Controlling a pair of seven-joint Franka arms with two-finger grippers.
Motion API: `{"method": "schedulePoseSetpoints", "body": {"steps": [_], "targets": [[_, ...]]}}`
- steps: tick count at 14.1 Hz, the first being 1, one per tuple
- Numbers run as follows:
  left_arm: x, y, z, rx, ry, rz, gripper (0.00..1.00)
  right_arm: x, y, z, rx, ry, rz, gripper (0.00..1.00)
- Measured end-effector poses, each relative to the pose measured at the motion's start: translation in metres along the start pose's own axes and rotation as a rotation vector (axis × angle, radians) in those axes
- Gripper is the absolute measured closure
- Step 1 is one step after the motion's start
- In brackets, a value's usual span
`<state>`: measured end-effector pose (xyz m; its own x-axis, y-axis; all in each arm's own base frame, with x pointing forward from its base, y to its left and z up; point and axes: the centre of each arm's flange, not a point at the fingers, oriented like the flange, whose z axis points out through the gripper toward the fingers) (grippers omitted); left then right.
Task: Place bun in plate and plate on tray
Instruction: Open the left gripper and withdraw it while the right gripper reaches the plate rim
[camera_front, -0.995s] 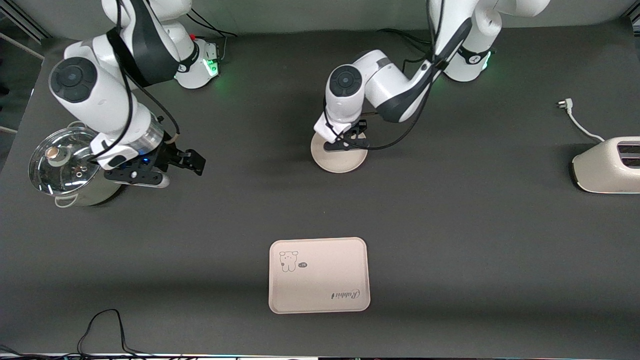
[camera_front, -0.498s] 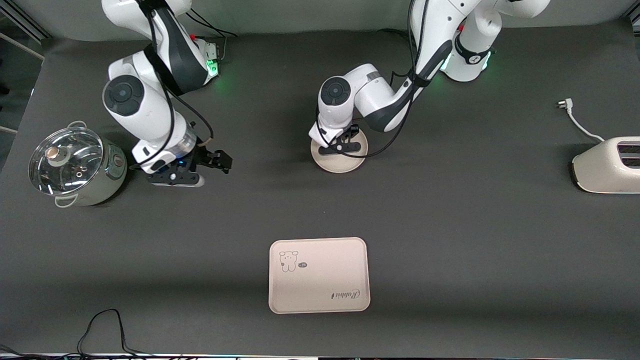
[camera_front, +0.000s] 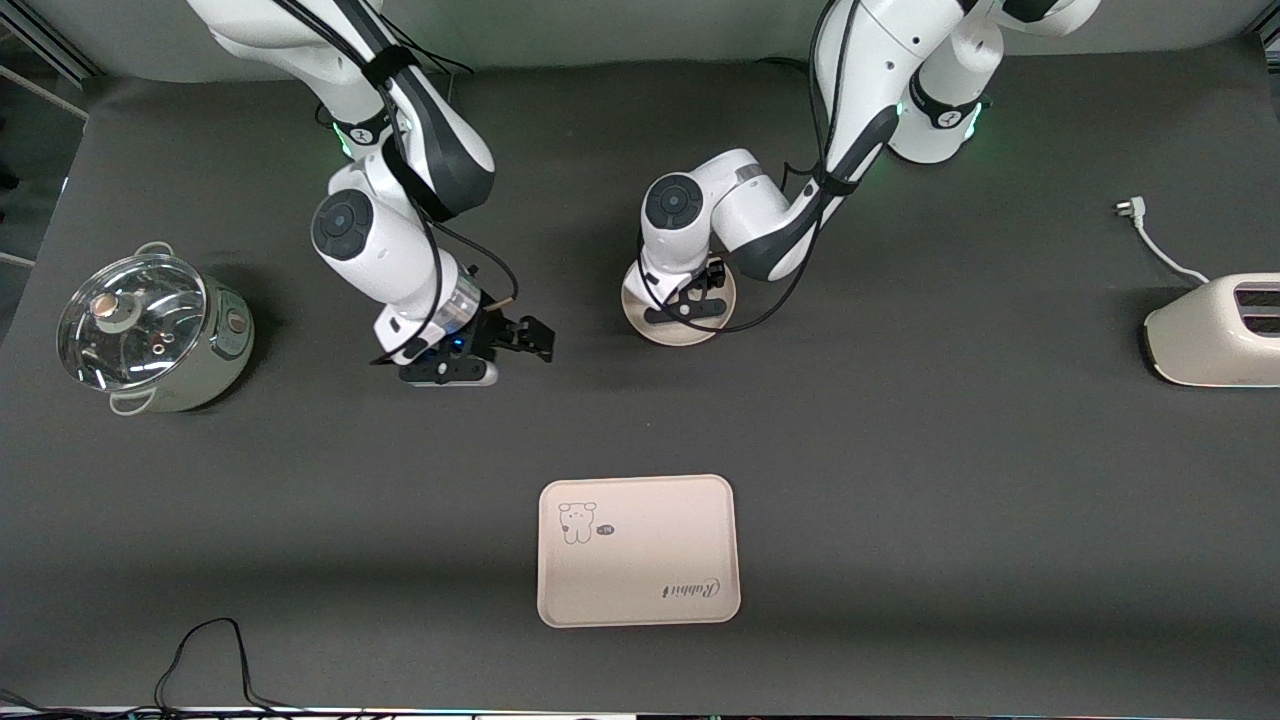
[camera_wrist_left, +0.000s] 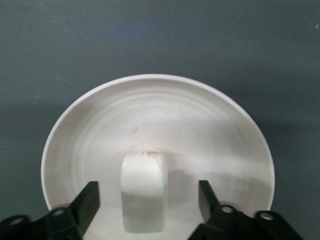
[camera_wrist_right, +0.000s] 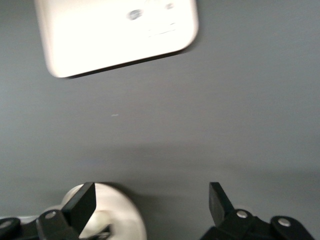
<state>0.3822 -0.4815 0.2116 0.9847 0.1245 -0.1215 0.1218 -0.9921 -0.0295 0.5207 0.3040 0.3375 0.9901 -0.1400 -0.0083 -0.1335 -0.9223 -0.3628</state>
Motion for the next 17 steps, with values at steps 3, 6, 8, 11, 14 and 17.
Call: {"method": "schedulePoseSetpoints", "body": {"steps": [3,6,8,11,14,17], "targets": [[0.034,-0.020,-0.050,0.015,0.037,-0.059,0.00,-0.001,0.007,0.019,0.152,-0.053,-0.020,0.00],[0.068,-0.061,-0.123,0.034,0.097,-0.090,0.00,-0.015,0.003,0.040,0.173,-0.058,-0.054,0.00],[0.102,-0.110,-0.168,0.039,0.135,-0.088,0.00,-0.041,-0.012,0.061,0.152,-0.032,-0.092,0.00],[0.142,-0.199,-0.226,0.062,0.124,-0.093,0.00,-0.081,-0.020,0.094,0.109,-0.013,-0.139,0.00],[0.162,-0.294,-0.276,0.047,0.075,-0.050,0.00,-0.109,-0.019,0.122,0.073,0.003,-0.167,0.00],[0.172,-0.373,-0.306,0.057,0.029,-0.080,0.00,-0.137,-0.022,0.151,0.052,-0.005,-0.173,0.00]]}}
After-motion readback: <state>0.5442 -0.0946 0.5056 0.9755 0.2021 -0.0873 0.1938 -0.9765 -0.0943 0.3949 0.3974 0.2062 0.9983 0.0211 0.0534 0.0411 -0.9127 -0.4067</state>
